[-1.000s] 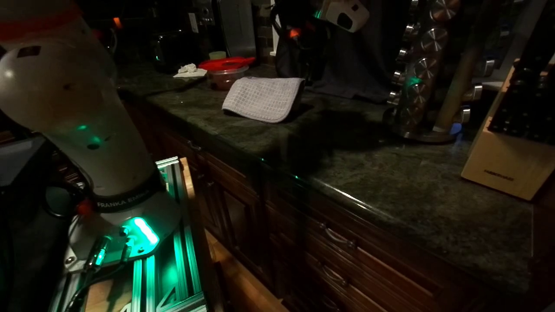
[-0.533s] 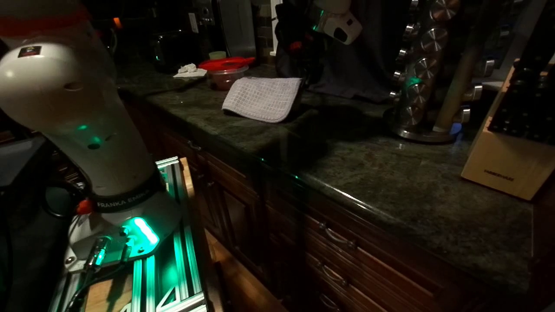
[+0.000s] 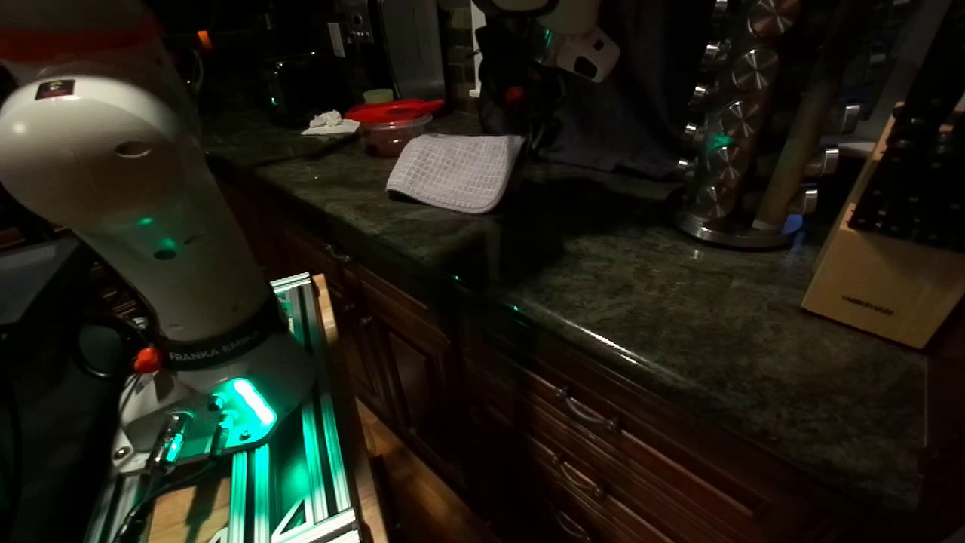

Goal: Move the kitchen towel to the right

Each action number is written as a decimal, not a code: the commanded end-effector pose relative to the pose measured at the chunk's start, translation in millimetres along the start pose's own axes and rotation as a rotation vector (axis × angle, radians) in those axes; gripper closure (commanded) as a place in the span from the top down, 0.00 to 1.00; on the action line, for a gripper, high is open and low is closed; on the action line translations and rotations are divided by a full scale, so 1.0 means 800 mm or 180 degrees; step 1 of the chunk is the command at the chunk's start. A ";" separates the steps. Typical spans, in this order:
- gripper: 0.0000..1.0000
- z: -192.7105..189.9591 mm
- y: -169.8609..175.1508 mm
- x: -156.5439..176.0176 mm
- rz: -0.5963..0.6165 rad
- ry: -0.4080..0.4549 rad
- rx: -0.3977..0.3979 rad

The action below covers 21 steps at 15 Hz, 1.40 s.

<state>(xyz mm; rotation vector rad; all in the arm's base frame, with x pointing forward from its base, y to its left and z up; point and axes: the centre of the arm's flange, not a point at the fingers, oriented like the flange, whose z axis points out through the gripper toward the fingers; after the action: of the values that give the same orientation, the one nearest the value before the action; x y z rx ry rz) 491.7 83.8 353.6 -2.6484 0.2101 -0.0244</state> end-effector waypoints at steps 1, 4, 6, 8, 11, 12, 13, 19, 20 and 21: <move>0.48 0.011 0.003 -0.004 -0.0003 0.0070 0.0078; 0.47 0.010 0.003 -0.005 0.0017 0.0087 0.0115; 0.48 0.011 0.003 -0.005 0.0024 0.0099 0.0156; 0.48 0.014 0.001 -0.006 0.0046 0.0102 0.0197; 0.54 0.020 -0.003 -0.009 0.0028 0.0141 0.0268; 0.54 0.023 -0.006 -0.010 0.0023 0.0150 0.0294; 0.51 0.025 -0.009 -0.011 0.0012 0.0163 0.0317; 0.00 0.008 -0.028 -0.024 -0.0243 0.0221 0.0394; 0.00 -0.007 -0.029 -0.026 -0.0292 0.0229 0.0437; 0.00 -0.023 -0.029 -0.027 -0.0338 0.0246 0.0416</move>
<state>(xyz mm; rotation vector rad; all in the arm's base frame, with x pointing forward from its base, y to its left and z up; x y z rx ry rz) 488.9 110.5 356.5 -2.5521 0.1392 -0.1322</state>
